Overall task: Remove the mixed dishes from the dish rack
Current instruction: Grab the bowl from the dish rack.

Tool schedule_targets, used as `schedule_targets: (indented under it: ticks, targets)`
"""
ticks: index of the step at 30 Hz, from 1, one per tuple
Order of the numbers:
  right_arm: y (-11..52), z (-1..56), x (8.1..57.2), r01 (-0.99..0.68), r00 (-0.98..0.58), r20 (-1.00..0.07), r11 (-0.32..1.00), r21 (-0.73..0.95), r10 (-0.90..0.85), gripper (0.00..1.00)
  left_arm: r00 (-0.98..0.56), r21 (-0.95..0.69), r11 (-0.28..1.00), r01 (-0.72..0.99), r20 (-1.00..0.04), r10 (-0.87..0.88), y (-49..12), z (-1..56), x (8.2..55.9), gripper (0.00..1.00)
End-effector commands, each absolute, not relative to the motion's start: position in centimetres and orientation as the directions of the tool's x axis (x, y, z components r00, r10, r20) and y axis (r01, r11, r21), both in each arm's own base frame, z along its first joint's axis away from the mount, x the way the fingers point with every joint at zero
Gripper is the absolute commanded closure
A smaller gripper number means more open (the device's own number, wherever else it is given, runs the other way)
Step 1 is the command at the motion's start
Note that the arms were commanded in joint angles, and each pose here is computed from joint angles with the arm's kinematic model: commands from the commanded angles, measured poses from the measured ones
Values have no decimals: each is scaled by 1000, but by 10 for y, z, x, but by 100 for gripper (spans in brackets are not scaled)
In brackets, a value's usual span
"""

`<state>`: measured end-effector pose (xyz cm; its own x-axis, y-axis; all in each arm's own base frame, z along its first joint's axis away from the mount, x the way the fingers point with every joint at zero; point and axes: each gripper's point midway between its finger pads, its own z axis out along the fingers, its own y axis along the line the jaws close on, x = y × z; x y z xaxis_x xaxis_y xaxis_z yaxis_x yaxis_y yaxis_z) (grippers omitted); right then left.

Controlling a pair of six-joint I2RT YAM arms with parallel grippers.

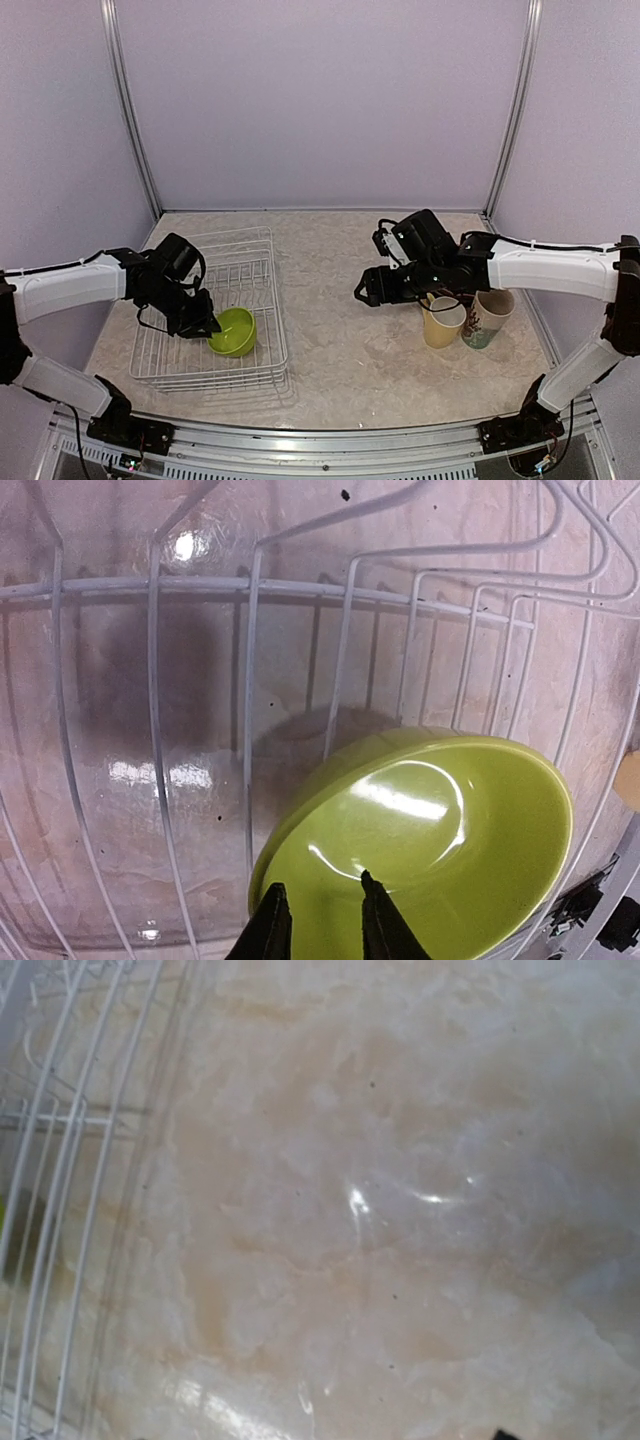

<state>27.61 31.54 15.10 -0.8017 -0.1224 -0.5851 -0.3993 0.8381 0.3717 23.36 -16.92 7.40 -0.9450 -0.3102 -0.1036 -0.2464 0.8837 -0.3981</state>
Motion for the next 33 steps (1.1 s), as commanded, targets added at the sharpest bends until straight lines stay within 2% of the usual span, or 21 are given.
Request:
schedule_targets:
  ticks: [1, 4, 7, 10, 13, 23, 33]
  targets:
    - [322, 154, 277, -414, -794, -591, 839, 354, -142, 29, -941, -383, 891, -244, -130, -314, -160, 88, 225, 74]
    - [322, 154, 278, -415, -795, -589, 840, 349, -148, 29, -929, -385, 887, -254, -156, -334, -154, 97, 224, 66]
    - [323, 153, 278, -418, -793, -590, 839, 349, -150, 29, -916, -361, 887, -289, -166, -366, -142, 95, 223, 48]
    - [325, 154, 279, -425, -791, -592, 836, 348, -156, 29, -915, -367, 879, -304, -143, -377, -143, 86, 224, 47]
    - [325, 152, 280, -425, -791, -591, 839, 341, -160, 29, -920, -367, 879, -305, -124, -371, -147, 77, 227, 57]
    - [326, 155, 279, -417, -790, -599, 832, 365, -133, 29, -936, -353, 892, -283, -101, -337, -155, 64, 235, 80]
    - [340, 166, 280, -440, -777, -614, 819, 368, -141, 29, -938, -344, 897, -276, -106, -329, -154, 68, 233, 100]
